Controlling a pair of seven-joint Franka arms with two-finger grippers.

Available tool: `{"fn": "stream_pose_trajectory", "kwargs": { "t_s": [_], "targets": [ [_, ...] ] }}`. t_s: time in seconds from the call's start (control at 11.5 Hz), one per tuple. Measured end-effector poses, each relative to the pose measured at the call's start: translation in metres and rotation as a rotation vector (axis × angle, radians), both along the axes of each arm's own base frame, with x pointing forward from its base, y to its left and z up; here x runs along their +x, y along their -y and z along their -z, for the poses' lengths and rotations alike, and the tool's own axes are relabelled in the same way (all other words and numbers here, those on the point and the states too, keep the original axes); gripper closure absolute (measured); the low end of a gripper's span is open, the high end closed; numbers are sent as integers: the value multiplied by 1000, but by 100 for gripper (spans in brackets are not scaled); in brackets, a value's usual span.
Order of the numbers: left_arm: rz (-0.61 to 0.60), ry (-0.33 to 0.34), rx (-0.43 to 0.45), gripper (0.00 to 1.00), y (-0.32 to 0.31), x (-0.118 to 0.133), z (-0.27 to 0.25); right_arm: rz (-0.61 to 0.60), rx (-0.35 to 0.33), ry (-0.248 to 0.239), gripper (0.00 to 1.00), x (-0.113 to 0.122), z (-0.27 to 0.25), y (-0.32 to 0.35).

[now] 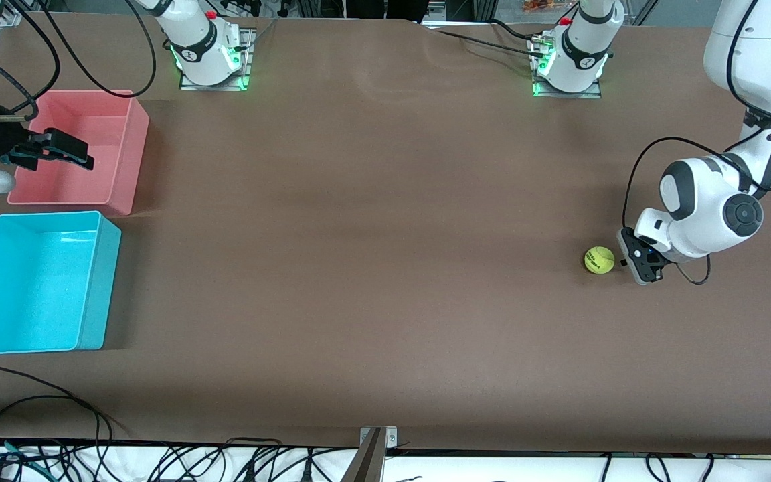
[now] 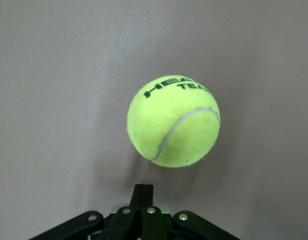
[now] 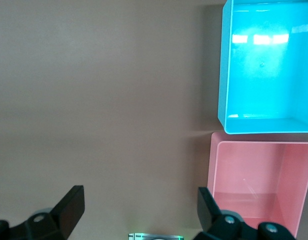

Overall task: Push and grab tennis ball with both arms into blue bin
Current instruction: 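Lower the left gripper beside the tennis ball, fingers closed, then push the tennis ball with the left gripper toward the right gripper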

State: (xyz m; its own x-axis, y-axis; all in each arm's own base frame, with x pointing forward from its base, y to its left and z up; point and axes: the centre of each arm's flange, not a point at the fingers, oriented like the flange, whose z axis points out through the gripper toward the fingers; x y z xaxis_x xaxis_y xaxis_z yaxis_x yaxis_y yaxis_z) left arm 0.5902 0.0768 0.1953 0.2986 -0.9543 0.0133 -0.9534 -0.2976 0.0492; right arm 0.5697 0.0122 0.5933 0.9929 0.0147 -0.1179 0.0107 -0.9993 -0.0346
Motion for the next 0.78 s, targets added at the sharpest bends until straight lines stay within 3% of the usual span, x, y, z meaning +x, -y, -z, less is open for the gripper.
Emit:
{"fn": "stream_pose_trajectory", "kwargs": {
  "t_s": [0.52, 0.61, 0.78],
  "targets": [
    [16, 11, -45, 99, 40, 7, 9, 0, 1, 0, 0, 0, 0, 0],
    [37, 28, -83, 99, 76, 14, 4, -1, 1, 0, 0, 0, 0, -1],
    [-33, 45, -155, 99, 193, 22, -16, 0, 1, 0, 0, 0, 0, 0]
  ]
}}
